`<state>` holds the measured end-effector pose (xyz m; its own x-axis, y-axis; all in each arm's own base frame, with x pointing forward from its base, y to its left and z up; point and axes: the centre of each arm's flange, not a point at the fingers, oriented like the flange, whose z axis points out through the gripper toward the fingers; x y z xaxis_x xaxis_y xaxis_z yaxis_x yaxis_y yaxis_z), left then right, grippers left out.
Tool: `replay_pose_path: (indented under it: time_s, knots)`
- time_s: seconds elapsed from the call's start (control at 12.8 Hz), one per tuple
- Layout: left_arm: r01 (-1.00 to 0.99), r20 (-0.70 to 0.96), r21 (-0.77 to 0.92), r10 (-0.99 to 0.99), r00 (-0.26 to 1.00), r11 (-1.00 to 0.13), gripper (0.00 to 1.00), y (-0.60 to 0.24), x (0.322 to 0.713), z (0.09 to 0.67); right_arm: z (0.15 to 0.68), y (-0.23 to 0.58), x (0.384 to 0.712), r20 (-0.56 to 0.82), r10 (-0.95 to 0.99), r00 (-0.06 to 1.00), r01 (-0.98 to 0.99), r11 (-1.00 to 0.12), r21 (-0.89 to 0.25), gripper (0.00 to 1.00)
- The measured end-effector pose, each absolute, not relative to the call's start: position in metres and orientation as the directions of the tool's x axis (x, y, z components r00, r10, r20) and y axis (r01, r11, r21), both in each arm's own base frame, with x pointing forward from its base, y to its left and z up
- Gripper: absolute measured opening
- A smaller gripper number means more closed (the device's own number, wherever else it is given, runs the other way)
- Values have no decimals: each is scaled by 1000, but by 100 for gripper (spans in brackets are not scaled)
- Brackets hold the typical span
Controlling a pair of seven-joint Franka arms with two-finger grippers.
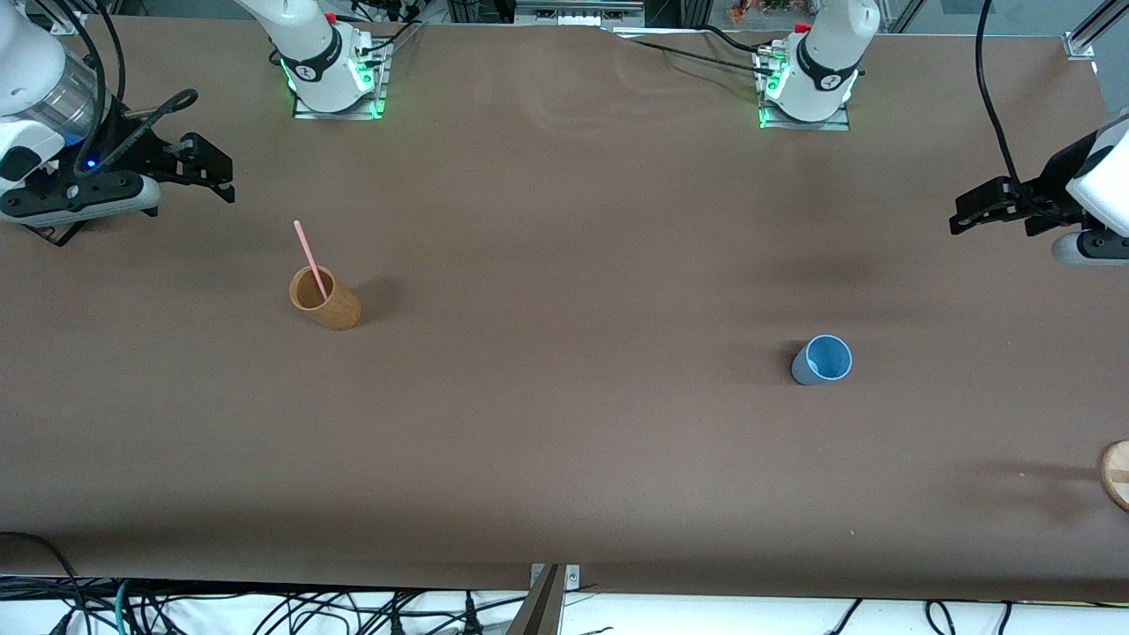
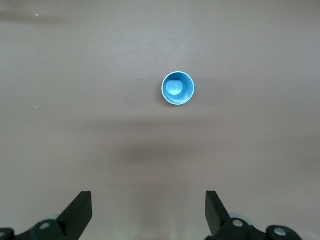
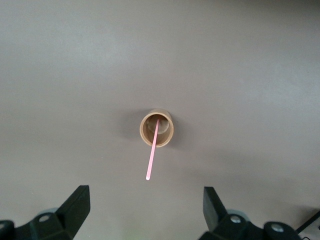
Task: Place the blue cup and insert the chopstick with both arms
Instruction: 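Move the right gripper toward the wooden cup while the left gripper reaches the blue cup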
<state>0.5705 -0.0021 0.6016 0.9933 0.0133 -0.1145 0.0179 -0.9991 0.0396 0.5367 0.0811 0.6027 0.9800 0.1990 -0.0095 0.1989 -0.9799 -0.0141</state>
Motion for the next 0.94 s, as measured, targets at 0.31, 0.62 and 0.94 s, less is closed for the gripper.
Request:
replay_pose_path:
  time_s: [0.31, 0.62, 0.94]
  knots:
    - [16, -113, 40, 11, 993, -999, 100, -3, 571, 602, 604, 82, 540, 15, 194, 981, 194, -981, -13, 100]
    - [15, -113, 40, 10, 993, -999, 100, -4, 571, 602, 600, 83, 542, 8, 197, 980, 197, -980, -13, 100]
    - [15, -114, 40, 10, 993, -999, 100, -4, 571, 602, 571, 76, 556, -43, 181, 983, 180, -983, -18, 100]
